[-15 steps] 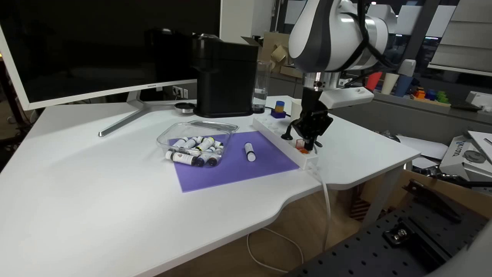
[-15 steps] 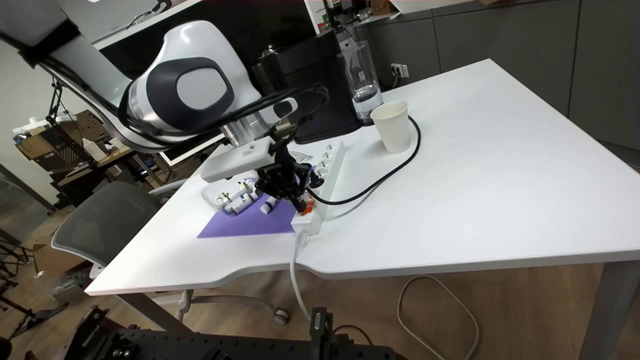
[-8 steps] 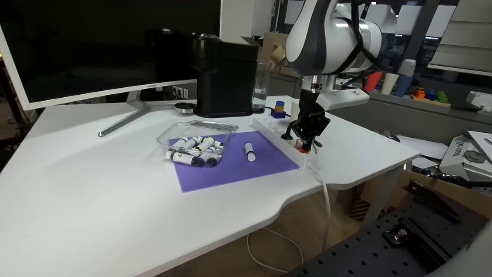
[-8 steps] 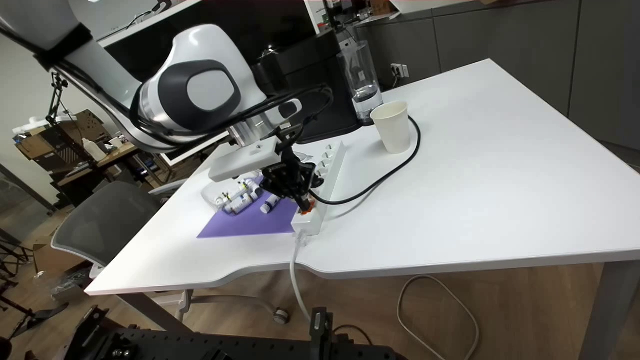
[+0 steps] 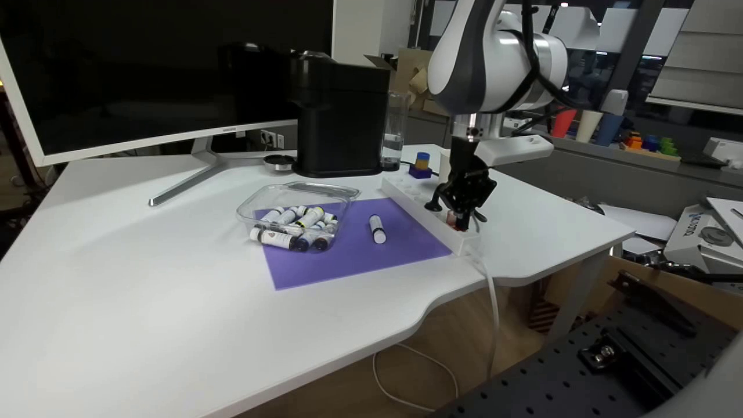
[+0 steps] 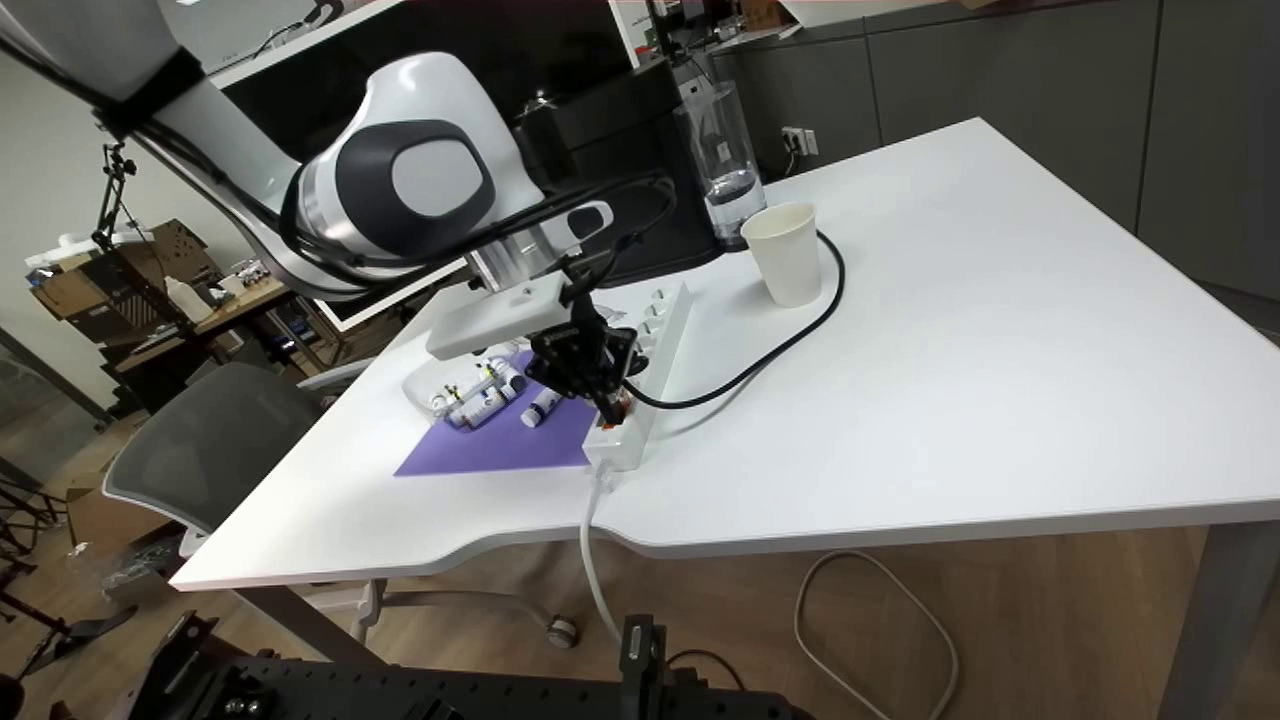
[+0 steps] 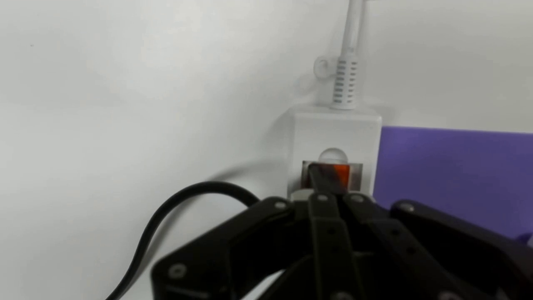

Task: Turn on the extension cable

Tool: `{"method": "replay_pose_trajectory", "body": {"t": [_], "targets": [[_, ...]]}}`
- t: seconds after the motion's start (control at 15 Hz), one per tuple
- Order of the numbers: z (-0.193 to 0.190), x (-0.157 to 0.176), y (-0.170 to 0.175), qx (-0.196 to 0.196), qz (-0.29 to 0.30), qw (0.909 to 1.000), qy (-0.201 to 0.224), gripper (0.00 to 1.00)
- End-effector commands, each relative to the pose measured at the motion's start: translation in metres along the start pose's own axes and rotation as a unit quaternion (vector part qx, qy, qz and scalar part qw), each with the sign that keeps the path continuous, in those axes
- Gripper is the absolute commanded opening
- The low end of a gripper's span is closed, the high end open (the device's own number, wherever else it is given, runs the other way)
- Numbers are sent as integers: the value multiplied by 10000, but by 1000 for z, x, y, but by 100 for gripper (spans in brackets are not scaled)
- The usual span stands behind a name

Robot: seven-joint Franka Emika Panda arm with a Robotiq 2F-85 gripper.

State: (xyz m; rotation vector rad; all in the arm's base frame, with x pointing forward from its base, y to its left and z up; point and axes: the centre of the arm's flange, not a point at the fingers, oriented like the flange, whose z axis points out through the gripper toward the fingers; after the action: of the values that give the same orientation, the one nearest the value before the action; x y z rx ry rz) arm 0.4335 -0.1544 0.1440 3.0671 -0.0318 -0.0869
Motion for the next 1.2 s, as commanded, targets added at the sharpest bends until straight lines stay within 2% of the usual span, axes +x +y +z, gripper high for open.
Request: {"method": "replay_pose_trajectory", "body": {"t": [0.0, 0.67, 1.13], "targets": [[9, 11, 6, 92, -42, 9999, -99, 0], [2, 12, 1, 117, -116, 9998, 80, 0], [-1, 3, 1, 97, -129, 9999, -3, 1]]}}
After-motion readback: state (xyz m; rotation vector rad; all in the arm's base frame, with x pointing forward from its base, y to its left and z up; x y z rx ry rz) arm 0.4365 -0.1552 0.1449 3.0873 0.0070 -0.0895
